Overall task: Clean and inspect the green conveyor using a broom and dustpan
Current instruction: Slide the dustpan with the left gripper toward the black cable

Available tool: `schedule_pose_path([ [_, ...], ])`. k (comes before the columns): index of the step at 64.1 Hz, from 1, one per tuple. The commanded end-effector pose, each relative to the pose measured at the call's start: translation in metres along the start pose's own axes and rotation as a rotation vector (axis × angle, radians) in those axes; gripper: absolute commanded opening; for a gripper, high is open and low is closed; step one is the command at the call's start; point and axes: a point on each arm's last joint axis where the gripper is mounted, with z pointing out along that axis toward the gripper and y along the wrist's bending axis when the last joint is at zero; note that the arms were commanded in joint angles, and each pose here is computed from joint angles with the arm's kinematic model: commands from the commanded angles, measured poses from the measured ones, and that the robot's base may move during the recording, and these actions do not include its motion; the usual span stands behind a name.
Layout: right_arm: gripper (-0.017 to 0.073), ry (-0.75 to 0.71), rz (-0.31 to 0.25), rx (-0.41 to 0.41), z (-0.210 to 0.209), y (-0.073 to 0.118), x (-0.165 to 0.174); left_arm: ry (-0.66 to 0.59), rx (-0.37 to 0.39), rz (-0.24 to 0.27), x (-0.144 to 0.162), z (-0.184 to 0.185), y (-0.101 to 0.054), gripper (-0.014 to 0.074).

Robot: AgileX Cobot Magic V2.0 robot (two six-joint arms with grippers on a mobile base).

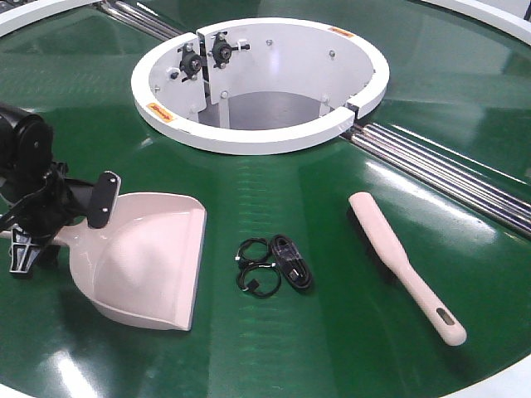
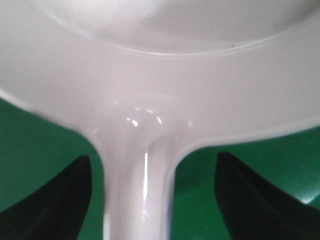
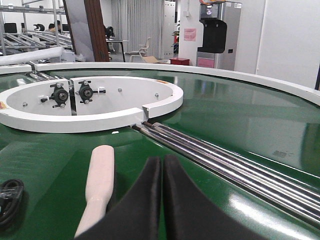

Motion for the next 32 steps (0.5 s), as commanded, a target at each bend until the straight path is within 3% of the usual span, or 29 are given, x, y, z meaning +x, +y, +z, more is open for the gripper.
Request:
schedule_pose_path([
  [1, -0.0008, -0.077, -0.016, 0.009, -0.0010, -0.0005, -0.0058, -0.007, -0.092, -0.006, 0.0028, -0.0192, 0.0096, 0.0482],
  [14, -0.0008, -0.077, -0.016, 0.009, -0.0010, -0.0005, -0.0058, 0.006, -0.059, -0.002, 0.0024, -0.0143, 0.0118, 0.0421],
  [32, -0.0008, -0.077, -0.016, 0.009, -0.0010, -0.0005, -0.0058, 0.011, -0.039, -0.004, 0.0034, -0.0163, 0.0093, 0.0041],
])
